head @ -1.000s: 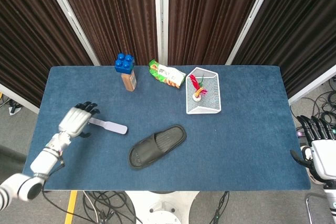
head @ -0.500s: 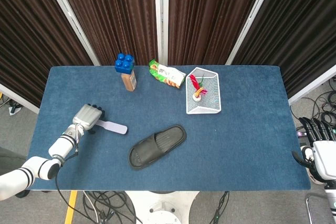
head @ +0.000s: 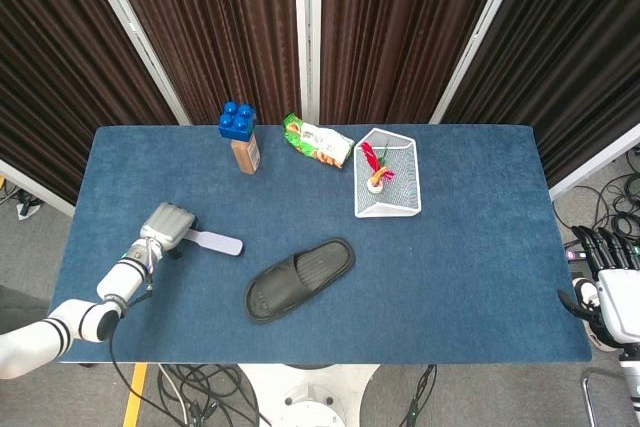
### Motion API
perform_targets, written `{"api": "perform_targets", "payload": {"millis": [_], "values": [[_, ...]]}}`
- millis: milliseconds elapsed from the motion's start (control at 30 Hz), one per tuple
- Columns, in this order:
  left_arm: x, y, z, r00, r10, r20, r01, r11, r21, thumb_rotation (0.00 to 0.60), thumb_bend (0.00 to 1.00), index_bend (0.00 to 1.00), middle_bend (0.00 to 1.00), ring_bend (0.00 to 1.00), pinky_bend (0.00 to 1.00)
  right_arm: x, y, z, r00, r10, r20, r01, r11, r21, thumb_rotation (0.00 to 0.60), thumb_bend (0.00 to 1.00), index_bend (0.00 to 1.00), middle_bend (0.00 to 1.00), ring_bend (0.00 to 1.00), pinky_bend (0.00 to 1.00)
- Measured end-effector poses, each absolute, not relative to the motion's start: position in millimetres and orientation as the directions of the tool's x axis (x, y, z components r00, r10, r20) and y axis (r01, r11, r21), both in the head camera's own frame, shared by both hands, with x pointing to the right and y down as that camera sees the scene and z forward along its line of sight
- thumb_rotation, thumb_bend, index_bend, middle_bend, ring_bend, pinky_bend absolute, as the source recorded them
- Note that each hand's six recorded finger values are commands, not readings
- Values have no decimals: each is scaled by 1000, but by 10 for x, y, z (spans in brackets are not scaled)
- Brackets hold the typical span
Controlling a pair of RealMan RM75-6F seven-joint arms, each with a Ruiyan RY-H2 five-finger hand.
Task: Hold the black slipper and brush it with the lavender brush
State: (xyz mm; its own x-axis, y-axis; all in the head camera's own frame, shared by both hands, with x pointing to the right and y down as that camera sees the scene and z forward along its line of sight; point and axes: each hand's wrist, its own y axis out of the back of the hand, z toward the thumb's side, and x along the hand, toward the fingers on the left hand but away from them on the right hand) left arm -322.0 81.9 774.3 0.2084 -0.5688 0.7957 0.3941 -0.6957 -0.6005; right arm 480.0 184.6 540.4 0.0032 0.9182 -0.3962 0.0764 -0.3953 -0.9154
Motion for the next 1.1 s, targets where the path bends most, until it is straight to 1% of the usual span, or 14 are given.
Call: {"api": "perform_targets", "payload": {"millis": [167, 267, 400, 533, 667, 833, 1033, 1100], "values": [[-3193, 838, 7761, 210, -551, 808, 410, -700, -584, 600, 188, 581, 615, 491, 454, 4812, 1854, 5419, -3, 916, -401, 78, -400, -913, 600, 151, 0, 77, 0, 48], [-3172, 862, 7771, 211, -536, 817, 418, -706, -572, 600, 225, 614, 644, 525, 478, 4821, 1856, 5427, -7, 915, -404, 80, -402, -912, 600, 151, 0, 77, 0, 48], [-3146, 872, 7777, 211, -524, 825, 417, -715, -561, 600, 301, 669, 696, 578, 514, 4839, 1861, 5433, -14, 913, -407, 81, -404, -911, 600, 151, 0, 77, 0, 48], [-3136, 872, 7789, 207, -511, 834, 422, -723, -547, 600, 333, 714, 738, 618, 537, 4846, 1859, 5435, -16, 913, -407, 83, -405, -911, 600, 151, 0, 77, 0, 48], [-3127, 859, 7802, 201, -500, 842, 422, -732, -535, 600, 362, 747, 801, 675, 584, 4848, 1861, 5446, -18, 912, -411, 83, -408, -909, 600, 151, 0, 77, 0, 48], [-3111, 857, 7825, 200, -498, 843, 418, -735, -534, 600, 385, 804, 874, 745, 685, 4843, 1859, 5458, -17, 911, -413, 83, -410, -908, 600, 151, 0, 77, 0, 48], [-3101, 847, 7850, 203, -511, 835, 401, -735, -548, 600, 424, 888, 942, 825, 867, 4842, 1859, 5471, -18, 908, -419, 83, -416, -906, 600, 151, 0, 77, 0, 48], [-3110, 844, 7863, 203, -515, 833, 394, -736, -551, 600, 460, 924, 963, 850, 932, 4840, 1861, 5478, -19, 906, -422, 83, -419, -904, 600, 152, 0, 77, 0, 48]]}}
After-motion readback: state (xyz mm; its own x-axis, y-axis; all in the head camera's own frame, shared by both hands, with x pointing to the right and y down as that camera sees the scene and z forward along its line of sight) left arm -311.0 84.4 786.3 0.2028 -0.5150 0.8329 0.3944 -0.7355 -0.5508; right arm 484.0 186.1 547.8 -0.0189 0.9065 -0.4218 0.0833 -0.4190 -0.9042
